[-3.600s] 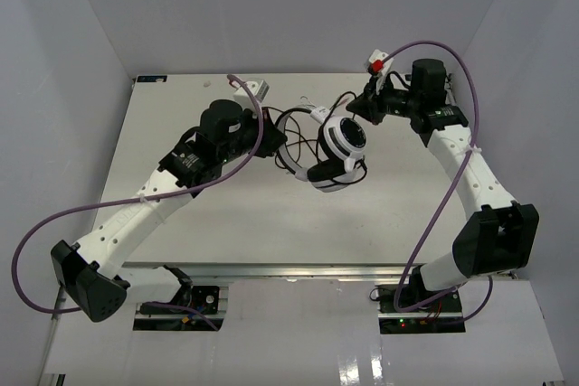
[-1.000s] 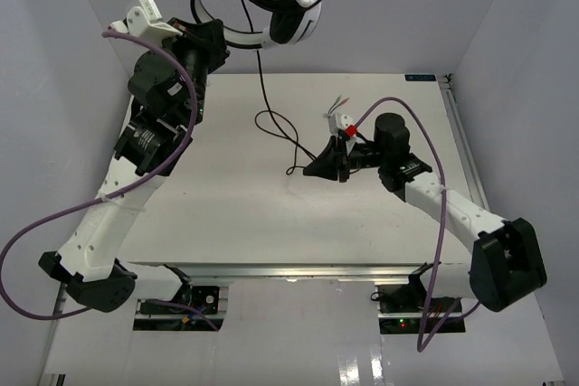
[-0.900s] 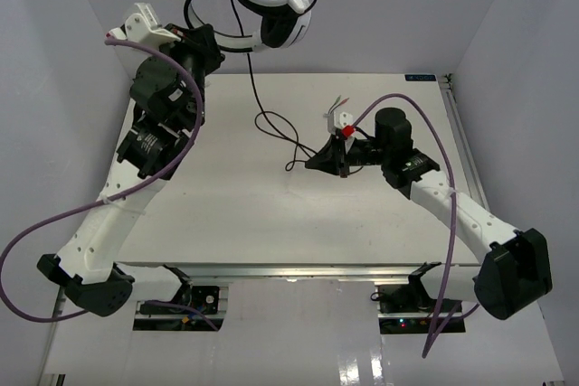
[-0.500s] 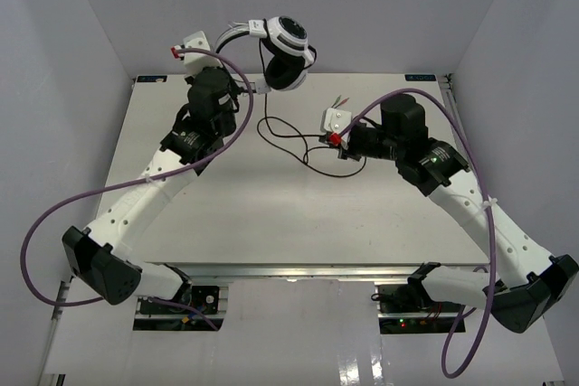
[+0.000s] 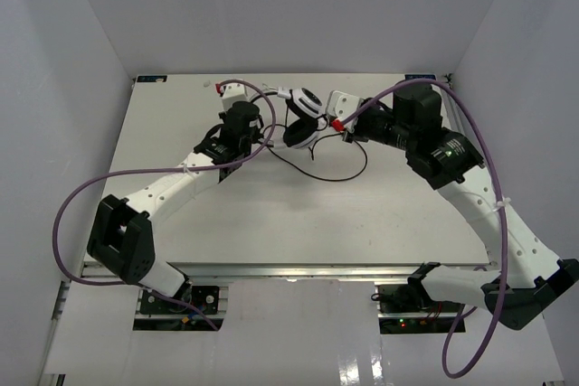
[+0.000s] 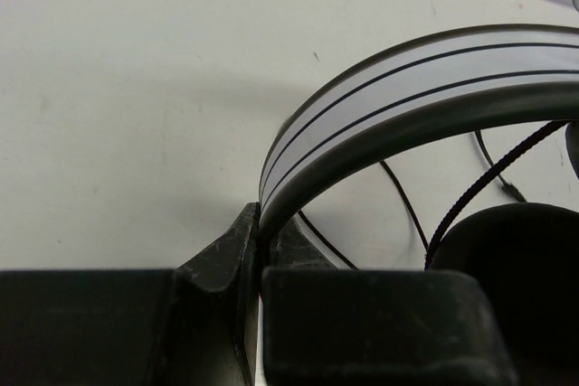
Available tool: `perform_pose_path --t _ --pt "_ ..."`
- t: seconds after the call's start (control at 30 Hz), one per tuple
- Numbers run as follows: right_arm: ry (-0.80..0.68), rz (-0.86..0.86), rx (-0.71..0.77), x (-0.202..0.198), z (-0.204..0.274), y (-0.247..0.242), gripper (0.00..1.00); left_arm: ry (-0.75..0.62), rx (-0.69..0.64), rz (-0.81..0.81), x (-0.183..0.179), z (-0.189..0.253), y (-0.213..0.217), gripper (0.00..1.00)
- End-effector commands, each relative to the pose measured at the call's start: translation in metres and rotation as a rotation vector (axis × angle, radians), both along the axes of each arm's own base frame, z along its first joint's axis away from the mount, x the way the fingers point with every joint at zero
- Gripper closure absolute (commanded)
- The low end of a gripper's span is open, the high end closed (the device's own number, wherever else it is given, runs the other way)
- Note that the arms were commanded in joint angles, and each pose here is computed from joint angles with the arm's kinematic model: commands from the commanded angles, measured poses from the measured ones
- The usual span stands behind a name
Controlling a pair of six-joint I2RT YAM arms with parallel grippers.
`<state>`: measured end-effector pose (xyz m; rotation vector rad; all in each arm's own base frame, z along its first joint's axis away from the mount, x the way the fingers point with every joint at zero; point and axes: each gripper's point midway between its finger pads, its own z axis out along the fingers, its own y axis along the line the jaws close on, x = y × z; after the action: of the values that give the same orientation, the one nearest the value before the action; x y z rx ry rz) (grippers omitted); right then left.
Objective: Wrap the headphones
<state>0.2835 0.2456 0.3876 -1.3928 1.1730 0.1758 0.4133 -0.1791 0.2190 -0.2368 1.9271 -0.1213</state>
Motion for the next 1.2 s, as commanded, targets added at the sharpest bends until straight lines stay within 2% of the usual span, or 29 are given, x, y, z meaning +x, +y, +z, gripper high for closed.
perform_pose_path --t 0.0,0.13,0.27,0.5,0.6,0.83,0.93,1.07,1.17 --pt "-0.059 -0.060 -0.024 0.018 0.002 -0.003 0.92 -0.112 -0.224 -0.154 0.000 0.047 -0.040 1.00" --pt "-0.078 -0.113 -0.043 0.035 -0.001 -0.004 0.92 -0.097 -0.234 -0.258 -0.014 0.048 -0.053 1.00" --pt "-0.078 -0.172 -0.079 0.056 -0.013 -0.006 0.92 -0.120 -0.224 -0.393 -0.044 0.060 -0.058 1.00" --pt "-0.063 -0.209 -0.081 0.072 -0.015 -0.014 0.91 -0.119 -0.156 -0.474 -0.083 0.054 -0.041 1.00" --pt "-0.039 -0.204 -0.081 0.077 -0.023 -0.015 0.90 -0.141 -0.175 -0.529 -0.098 0.063 -0.043 1.00" --pt "0.119 -0.078 0.018 0.073 -0.039 0.000 0.88 -0.155 -0.250 -0.586 -0.118 0.092 -0.048 1.00" --pt "0.241 0.066 0.124 0.058 -0.043 0.008 0.87 -0.192 -0.306 -0.620 -0.125 0.125 -0.053 1.00" --pt "0.344 0.265 0.220 0.035 -0.048 0.024 0.85 -0.210 -0.356 -0.635 -0.131 0.150 -0.058 1.00" --pt "0.480 0.390 0.304 0.024 -0.056 0.042 0.83 -0.222 -0.405 -0.657 -0.139 0.169 -0.063 1.00"
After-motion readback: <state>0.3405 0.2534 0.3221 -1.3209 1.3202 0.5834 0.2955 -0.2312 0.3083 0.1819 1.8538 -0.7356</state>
